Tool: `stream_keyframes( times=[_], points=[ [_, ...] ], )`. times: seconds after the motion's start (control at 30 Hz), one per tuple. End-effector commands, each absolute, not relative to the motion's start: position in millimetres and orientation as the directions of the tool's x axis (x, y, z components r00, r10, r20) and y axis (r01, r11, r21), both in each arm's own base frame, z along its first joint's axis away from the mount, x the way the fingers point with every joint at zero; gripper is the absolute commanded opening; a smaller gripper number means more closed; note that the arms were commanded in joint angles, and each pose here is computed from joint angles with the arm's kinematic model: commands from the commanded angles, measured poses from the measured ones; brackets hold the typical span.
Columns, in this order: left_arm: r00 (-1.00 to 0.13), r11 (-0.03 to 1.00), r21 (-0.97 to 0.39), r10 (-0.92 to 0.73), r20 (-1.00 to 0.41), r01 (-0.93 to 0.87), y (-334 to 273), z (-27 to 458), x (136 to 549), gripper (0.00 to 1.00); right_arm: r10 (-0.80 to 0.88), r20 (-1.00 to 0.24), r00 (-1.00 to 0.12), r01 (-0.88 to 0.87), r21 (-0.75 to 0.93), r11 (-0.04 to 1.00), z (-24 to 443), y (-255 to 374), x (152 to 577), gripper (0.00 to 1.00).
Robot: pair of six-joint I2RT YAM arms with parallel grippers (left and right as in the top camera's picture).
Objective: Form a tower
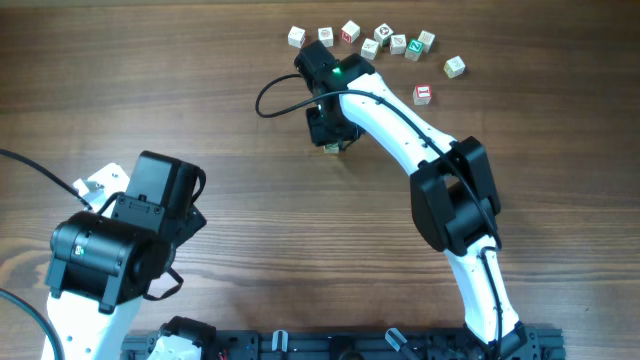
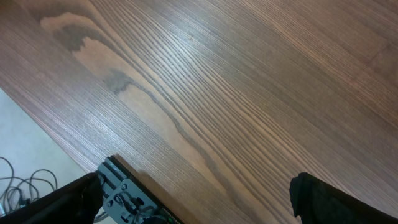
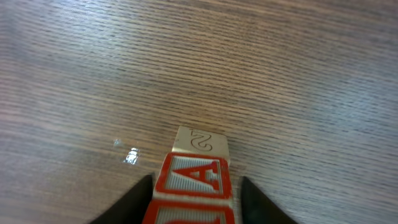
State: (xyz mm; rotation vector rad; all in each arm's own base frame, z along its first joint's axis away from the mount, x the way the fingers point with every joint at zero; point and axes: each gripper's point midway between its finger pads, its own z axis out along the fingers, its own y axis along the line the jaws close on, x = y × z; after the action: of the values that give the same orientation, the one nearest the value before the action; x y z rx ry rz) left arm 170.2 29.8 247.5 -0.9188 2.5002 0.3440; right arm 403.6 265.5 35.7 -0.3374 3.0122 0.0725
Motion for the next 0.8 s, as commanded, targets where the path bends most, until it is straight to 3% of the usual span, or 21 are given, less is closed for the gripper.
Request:
stream_keyframes(
  times=[0.0,0.17,0.37,0.77],
  points=[
    [-0.658,0.732,0.064,-0.566,-0.498,-0.678,31.2,248.2,169.5,1.0,-0.23,-0.116,-0.966,-0.236,0.037,0.971,33.4,270.9,405.0,0.32],
    [-0.658,0.732,0.064,-0.566,-0.498,-0.678,31.2,248.2,169.5,1.0,-0.214,-0.127,-0.969,-0.221,0.044,0.974,38.2,272.8,407.7,0.22],
    [-0.658,0.732,0.064,-0.566,-0.498,-0.678,31.2,248.2,169.5,1.0,-0.164,-0.146,-0.976,-0.174,0.059,0.983,64.9,276.2,412.8,0.22],
    [-0.658,0.732,0.064,-0.566,-0.498,-0.678,31.2,248.2,169.5,1.0,-0.09,-0.076,-0.993,-0.093,0.036,0.995,58.3,266.6,397.9,0.19]
  ],
)
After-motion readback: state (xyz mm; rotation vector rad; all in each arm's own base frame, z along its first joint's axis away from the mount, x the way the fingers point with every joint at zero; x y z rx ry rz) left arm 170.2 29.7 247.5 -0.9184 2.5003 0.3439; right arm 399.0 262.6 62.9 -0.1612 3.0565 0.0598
